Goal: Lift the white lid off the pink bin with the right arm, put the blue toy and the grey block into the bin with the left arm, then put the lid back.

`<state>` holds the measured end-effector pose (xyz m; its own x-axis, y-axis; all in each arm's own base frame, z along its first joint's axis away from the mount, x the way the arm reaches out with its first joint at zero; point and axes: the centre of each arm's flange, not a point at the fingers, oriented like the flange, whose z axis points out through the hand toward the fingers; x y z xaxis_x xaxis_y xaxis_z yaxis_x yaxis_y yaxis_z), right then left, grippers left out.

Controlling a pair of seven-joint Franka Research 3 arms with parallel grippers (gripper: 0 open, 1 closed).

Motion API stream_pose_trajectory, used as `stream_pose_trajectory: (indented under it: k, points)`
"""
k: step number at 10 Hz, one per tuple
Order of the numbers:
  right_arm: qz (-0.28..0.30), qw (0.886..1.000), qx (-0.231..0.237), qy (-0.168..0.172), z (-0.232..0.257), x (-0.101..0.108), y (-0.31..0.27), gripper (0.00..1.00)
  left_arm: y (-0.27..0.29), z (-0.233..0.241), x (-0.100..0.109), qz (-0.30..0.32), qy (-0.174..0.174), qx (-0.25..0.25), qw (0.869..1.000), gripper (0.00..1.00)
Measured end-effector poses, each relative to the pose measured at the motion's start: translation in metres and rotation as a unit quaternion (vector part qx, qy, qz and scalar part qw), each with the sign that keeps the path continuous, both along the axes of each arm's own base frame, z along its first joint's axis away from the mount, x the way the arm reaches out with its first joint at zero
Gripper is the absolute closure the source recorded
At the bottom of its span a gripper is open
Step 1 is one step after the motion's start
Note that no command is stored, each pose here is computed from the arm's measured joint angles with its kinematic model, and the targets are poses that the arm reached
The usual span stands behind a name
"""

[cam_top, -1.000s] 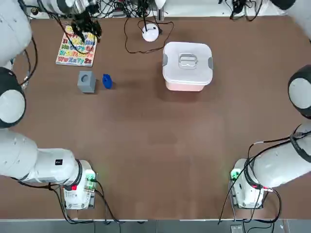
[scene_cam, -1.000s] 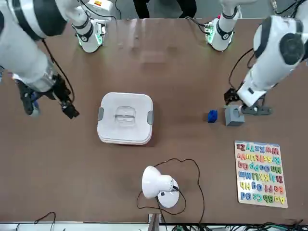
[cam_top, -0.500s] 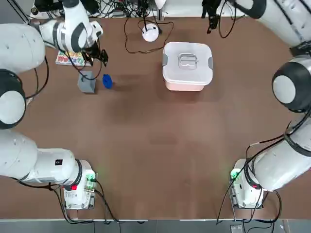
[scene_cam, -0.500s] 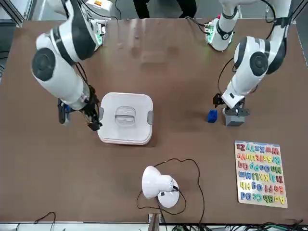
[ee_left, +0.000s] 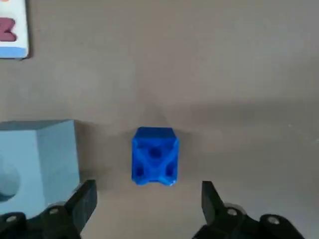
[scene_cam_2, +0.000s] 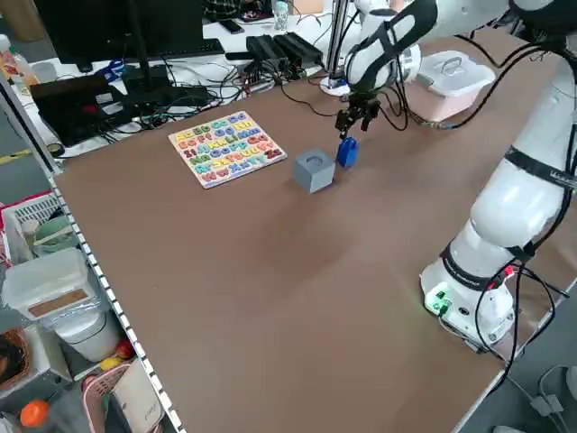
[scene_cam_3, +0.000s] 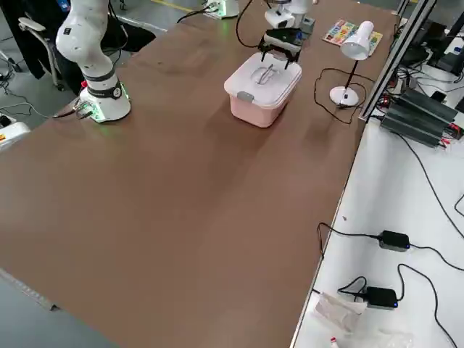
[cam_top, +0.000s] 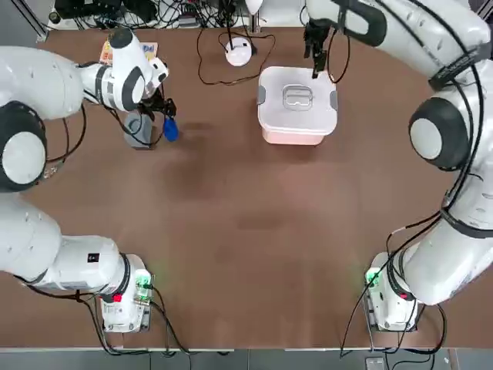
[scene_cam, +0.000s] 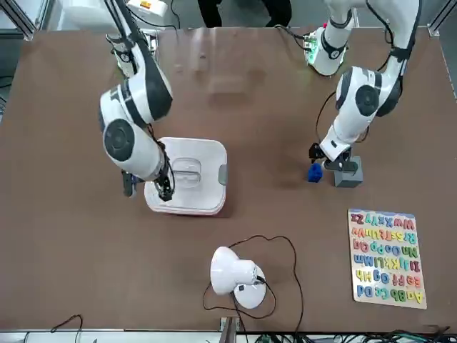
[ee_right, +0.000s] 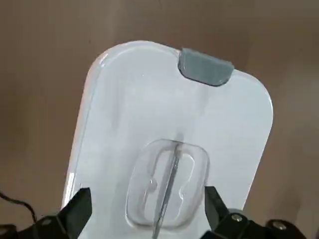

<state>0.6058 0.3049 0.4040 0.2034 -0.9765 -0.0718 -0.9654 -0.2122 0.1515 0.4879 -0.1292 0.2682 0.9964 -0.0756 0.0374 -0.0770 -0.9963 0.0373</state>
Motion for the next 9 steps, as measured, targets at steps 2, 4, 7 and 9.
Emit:
stream_pose_trajectory:
  k: [2,4,7,9]
  points:
    - [0.006,1.000,-0.006,0.010,-0.021,-0.009,0.007,0.00,-0.002,-0.026,0.002,0.001,-0.001,-0.010,1.000,0.08]
    - [0.009,1.000,-0.006,0.010,-0.033,-0.013,0.010,0.00,-0.003,-0.047,0.000,-0.003,0.009,-0.010,1.000,0.12]
    - [0.007,1.000,0.002,-0.010,-0.032,-0.009,0.012,0.00,-0.003,-0.047,0.002,-0.005,0.008,-0.010,1.000,0.24]
    - [0.006,1.000,0.002,-0.012,-0.034,-0.009,0.011,0.00,-0.003,-0.046,0.003,-0.005,0.006,-0.010,1.000,0.31]
